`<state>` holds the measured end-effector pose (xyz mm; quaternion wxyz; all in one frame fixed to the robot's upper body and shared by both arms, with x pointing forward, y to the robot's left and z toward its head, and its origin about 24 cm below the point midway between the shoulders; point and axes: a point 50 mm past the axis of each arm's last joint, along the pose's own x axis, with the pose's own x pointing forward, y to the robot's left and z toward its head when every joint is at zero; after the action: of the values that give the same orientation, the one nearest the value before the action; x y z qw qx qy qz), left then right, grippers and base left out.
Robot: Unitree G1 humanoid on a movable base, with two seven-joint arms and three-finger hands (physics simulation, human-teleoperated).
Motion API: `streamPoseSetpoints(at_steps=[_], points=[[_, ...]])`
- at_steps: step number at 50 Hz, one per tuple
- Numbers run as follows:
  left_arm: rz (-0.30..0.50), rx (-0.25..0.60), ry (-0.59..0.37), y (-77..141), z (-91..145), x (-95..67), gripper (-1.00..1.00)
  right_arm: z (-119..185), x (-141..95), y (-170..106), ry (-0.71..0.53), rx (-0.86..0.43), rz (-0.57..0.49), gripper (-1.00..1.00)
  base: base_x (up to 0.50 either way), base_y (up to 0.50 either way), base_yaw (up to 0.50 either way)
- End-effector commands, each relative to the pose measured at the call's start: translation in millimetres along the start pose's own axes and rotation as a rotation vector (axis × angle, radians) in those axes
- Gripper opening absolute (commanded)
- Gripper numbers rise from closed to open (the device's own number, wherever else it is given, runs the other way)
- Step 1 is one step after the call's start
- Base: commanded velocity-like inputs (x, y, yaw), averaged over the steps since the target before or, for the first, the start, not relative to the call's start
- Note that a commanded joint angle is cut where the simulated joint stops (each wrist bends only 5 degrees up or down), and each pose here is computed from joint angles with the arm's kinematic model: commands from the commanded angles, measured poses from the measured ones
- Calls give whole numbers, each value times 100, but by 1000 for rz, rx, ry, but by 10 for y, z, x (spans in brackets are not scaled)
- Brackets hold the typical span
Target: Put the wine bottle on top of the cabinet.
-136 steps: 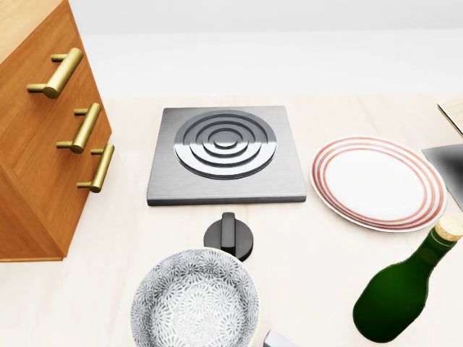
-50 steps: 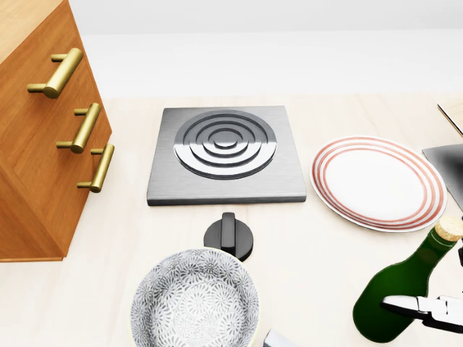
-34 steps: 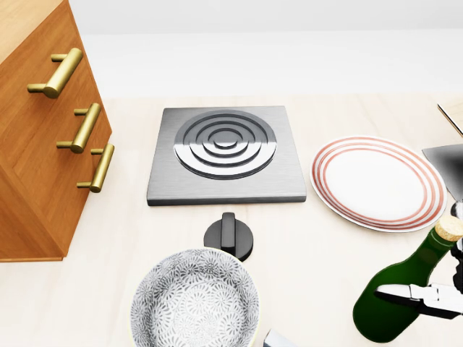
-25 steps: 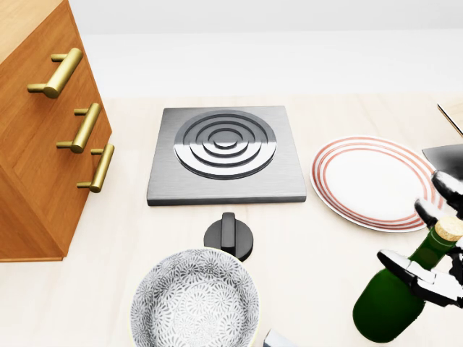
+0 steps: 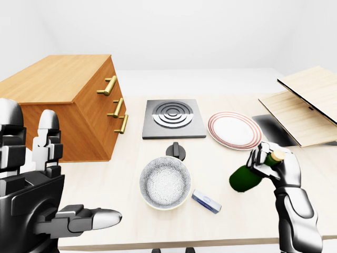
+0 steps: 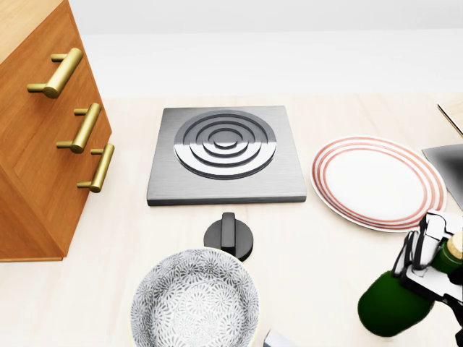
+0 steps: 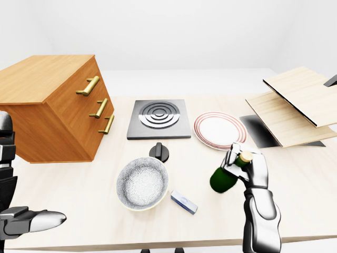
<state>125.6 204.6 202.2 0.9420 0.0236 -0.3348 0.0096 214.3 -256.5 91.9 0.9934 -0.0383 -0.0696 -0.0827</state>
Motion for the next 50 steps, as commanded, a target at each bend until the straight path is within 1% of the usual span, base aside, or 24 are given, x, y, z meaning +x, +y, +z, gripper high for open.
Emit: streamPoseSetpoints(at_steps=[1,2,5,7,10,11,13,15,18,20,21,25,28,29,30,31,36,39,40,45,46,47,48,50], points=[[-6,-2,65,-10,-117,-58,100,220,-47,79,-100,24,28,-100,0,0,0],[-4,4,11,6,-25,-11,100,228,-30,65,-103,14,18,-100,0,0,0],[-1,5,-2,10,4,-6,100,295,-39,59,-133,18,24,-100,0,0,0],[-2,12,-2,1,-1,-5,100,431,-53,38,-193,13,11,-100,0,0,0],[-5,10,1,-10,-7,-4,100,684,-81,75,-302,-19,23,-100,0,0,0],[-5,6,0,-8,-4,-1,100,820,-106,102,-362,-36,34,-100,0,0,0],[-3,3,0,-4,-2,-1,100,938,-136,128,-416,-51,43,-100,0,0,0],[-3,2,-2,-5,0,4,100,1149,-202,170,-518,-69,61,-100,0,0,0],[-3,-2,1,0,2,2,100,1354,-276,204,-622,-92,71,-100,0,0,0],[-2,-9,2,5,4,3,100,1450,-298,186,-677,-92,46,-100,0,0,0],[-2,-10,4,-1,1,3,100,1556,-313,172,-737,-85,40,-100,0,0,0],[3,-15,-3,8,10,12,100,1668,-298,171,-799,-68,36,-100,0,0,0],[2,-13,-4,6,9,12,100,1686,-287,187,-808,-57,42,-100,0,0,0],[2,-10,34,3,-61,-22,100,1702,-290,195,-817,-55,44,-100,0,0,0],[2,-2,1,10,-8,2,100,1716,-294,201,-825,-54,46,-100,0,0,0],[3,0,-8,15,8,7,100,1732,-298,205,-833,-55,48,-100,0,0,0],[8,0,-12,28,18,4,100,1927,-336,257,-948,-35,79,-100,0,0,0],[8,0,-12,22,16,8,100,1994,-296,289,-979,-25,104,-100,0,0,0],[8,1,-12,22,16,7,100,2064,-266,314,-1012,-14,127,-100,0,0,0],[11,-4,-15,29,21,12,100,2254,-209,388,-1097,3,173,-100,0,0,0],[10,-4,-14,26,20,12,100,2272,-193,397,-1102,7,179,-100,0,0,0],[8,-1,9,15,-13,-15,100,2286,-178,404,-1106,9,182,-100,0,0,0],[9,-1,-12,26,14,6,100,2312,-155,417,-1113,12,189,-100,0,0,0],[11,-6,-16,31,23,13,100,2351,-149,429,-1130,24,198,-100,0,0,0]])
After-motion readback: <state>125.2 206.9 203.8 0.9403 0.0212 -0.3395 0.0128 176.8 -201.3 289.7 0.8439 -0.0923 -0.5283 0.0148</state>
